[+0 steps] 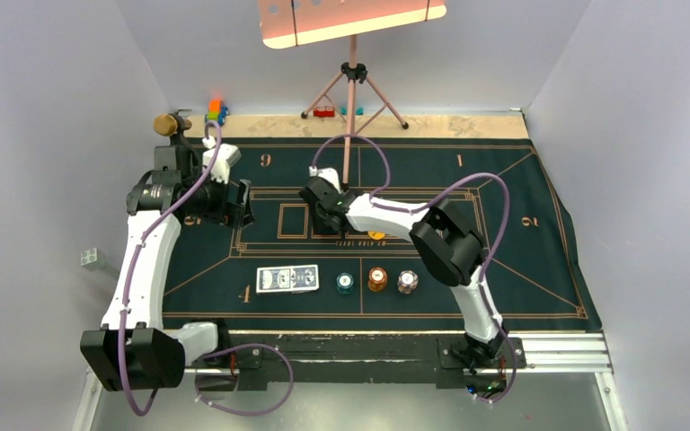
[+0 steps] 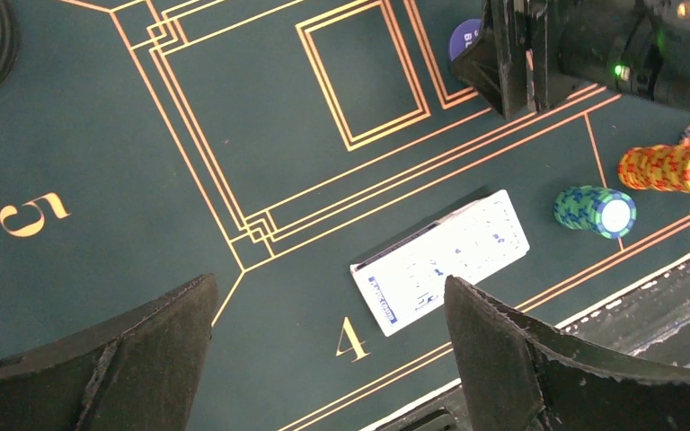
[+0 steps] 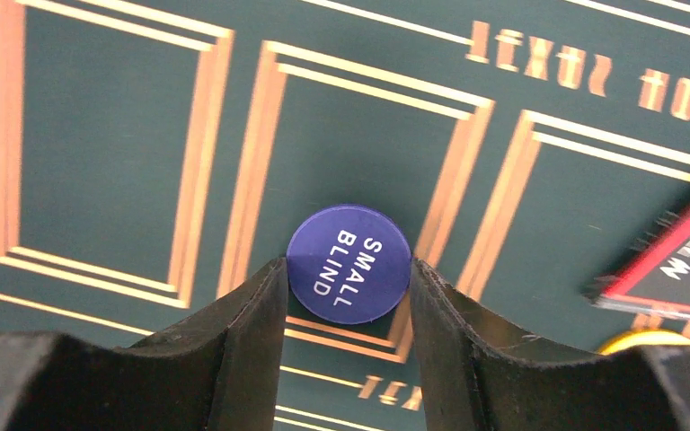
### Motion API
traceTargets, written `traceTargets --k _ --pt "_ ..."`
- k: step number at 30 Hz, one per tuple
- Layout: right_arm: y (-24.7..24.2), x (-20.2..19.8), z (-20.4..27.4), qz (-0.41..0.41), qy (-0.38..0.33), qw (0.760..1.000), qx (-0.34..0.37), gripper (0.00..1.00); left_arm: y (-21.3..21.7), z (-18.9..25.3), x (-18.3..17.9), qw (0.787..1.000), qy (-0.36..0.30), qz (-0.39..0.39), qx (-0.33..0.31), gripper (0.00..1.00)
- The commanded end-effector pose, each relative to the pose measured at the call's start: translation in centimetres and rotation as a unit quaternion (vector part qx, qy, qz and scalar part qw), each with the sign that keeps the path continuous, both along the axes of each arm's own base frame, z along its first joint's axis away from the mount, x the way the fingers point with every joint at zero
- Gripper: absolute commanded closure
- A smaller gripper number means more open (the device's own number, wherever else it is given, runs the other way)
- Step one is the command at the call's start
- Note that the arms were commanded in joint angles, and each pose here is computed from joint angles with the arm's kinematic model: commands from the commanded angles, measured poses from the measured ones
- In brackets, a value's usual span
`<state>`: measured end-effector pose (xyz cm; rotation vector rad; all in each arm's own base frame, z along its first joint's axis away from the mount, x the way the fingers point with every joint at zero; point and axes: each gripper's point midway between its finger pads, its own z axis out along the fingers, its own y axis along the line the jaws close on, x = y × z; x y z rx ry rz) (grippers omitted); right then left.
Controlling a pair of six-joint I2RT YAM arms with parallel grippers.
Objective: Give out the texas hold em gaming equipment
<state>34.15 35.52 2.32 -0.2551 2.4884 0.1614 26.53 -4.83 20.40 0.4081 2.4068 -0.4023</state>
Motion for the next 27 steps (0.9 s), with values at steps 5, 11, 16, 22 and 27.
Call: traceTargets --k 5,11,16,22,27 --pt "12.1 -3.8 0.1 0.118 0.054 0.987 0.094 0.63 1.9 0.0 1.1 0.998 -0.006 0.051 0.020 0.00" --pt "17.3 -4.1 1.5 0.155 0.072 0.970 0.174 0.63 2.1 0.4 0.2 0.998 -0.016 0.058 0.026 0.00" --pt "20.8 -5.2 2.6 0.197 0.090 0.949 0.231 0.64 2.2 0.6 -0.5 0.998 -0.018 0.058 0.028 0.00" --pt "20.6 -6.0 3.5 0.216 0.089 0.943 0.237 0.49 2.3 0.4 -0.6 0.998 -0.015 0.058 0.032 0.00" --pt "17.8 -4.1 5.7 0.197 0.052 0.952 0.230 0.25 2.0 0.3 -0.3 0.998 -0.013 0.056 0.023 0.00"
